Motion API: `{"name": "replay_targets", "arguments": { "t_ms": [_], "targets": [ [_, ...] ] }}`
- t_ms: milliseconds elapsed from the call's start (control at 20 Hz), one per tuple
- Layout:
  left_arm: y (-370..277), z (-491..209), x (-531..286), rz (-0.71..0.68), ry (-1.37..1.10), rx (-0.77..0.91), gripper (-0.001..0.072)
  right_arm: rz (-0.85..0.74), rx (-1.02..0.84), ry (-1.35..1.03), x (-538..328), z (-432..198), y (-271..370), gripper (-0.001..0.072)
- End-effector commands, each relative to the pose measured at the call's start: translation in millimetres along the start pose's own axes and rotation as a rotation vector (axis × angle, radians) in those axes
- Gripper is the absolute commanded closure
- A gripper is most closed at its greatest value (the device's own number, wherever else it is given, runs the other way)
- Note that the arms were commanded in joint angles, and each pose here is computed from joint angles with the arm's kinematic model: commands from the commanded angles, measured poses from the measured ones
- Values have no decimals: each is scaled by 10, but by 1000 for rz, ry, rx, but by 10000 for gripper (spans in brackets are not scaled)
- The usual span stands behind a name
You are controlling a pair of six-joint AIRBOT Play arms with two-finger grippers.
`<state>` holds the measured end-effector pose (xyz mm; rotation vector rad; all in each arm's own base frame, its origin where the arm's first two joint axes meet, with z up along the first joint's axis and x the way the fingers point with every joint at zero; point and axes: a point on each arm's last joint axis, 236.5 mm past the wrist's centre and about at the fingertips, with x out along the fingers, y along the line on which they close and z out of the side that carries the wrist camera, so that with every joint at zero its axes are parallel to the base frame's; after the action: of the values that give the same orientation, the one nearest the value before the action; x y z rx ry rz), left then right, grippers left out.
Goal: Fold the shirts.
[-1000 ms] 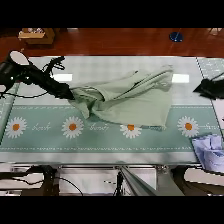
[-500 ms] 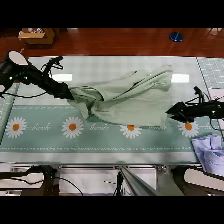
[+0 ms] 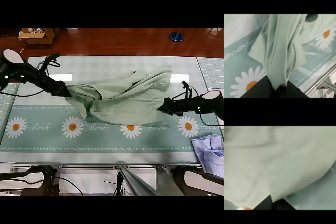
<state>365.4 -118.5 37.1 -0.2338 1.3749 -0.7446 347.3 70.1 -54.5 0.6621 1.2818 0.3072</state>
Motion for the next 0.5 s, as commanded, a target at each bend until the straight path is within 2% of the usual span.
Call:
{"name": "replay_targets", "arguments": {
  "t_ms": [0,100,200,300,450],
  "targets": [
    [-385,396,-687,-42,-236,72,676,75,-226,-169,-724,416,794,687],
    [-818,598,-1426,-27,-439,178,676,94,-386,-403,-1575,688,1471,688],
    [-1224,593,-2155,54,-615,263,675,92,-548,-660,-2548,725,2147,688],
    [-1652,442,-2786,153,-772,344,676,43,-656,-893,-3469,550,2634,688],
    [-2411,121,-3574,288,-1048,469,675,-109,-725,-1186,-4618,122,2963,688]
  ]
}}
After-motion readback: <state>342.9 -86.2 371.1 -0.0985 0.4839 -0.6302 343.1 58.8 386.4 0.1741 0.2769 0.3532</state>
